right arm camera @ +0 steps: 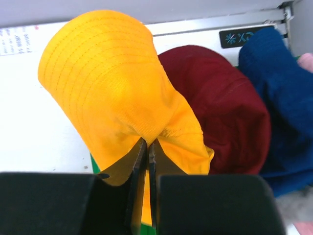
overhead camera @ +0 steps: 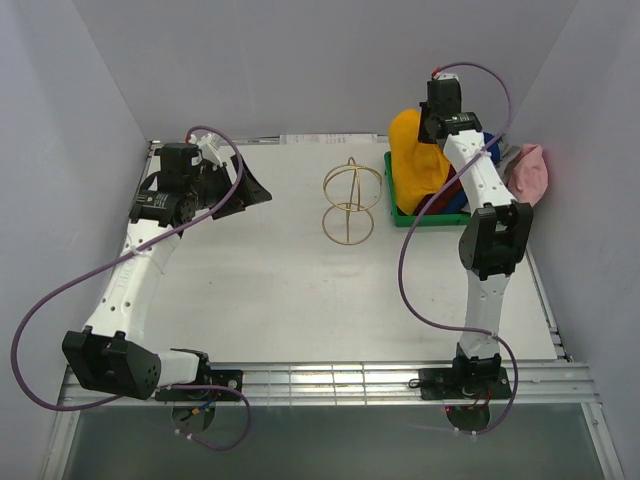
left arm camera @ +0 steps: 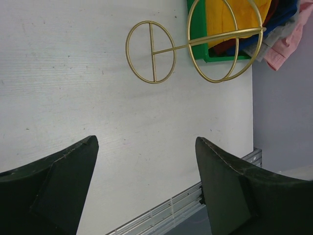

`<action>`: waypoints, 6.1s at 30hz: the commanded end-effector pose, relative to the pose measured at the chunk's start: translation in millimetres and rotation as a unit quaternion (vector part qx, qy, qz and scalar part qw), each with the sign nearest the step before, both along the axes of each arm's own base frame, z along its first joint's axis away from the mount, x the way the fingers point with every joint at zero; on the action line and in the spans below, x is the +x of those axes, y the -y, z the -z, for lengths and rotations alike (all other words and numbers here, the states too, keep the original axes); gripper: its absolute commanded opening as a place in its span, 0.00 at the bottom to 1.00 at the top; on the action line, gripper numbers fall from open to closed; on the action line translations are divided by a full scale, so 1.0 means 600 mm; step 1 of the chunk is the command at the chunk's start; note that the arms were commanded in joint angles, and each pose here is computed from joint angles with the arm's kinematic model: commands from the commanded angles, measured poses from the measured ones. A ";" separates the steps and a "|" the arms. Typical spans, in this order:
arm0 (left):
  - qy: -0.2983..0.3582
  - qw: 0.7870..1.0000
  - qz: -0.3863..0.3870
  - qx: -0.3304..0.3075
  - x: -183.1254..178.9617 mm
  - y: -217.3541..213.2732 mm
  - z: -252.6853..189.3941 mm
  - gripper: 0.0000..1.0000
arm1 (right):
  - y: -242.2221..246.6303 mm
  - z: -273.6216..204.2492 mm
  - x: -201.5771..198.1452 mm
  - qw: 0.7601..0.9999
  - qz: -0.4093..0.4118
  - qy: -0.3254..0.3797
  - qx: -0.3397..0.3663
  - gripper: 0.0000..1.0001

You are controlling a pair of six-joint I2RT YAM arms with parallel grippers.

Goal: Stack the hats

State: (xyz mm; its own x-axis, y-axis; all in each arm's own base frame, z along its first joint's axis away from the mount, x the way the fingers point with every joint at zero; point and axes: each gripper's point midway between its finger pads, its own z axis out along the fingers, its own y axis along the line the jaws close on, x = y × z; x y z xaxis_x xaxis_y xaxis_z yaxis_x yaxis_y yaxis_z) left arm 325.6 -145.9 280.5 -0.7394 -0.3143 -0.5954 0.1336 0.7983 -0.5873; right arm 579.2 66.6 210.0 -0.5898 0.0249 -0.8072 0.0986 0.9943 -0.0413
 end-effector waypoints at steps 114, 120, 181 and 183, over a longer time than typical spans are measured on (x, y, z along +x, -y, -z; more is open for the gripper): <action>0.077 0.979 0.075 -0.175 0.016 0.100 -0.078 0.93 | -0.265 -0.394 -0.350 0.815 -0.460 0.130 0.327 0.08; 0.074 0.979 0.074 -0.176 0.019 0.101 -0.073 0.93 | -0.264 -0.361 -0.329 0.828 -0.443 0.106 0.327 0.08; -0.001 0.972 0.036 -0.233 0.205 0.204 0.082 0.82 | -0.371 -0.173 -0.238 0.897 -0.383 0.027 0.218 0.40; -0.004 0.971 0.036 -0.235 0.208 0.207 0.087 0.76 | -0.371 -0.175 -0.239 0.897 -0.382 0.028 0.220 0.40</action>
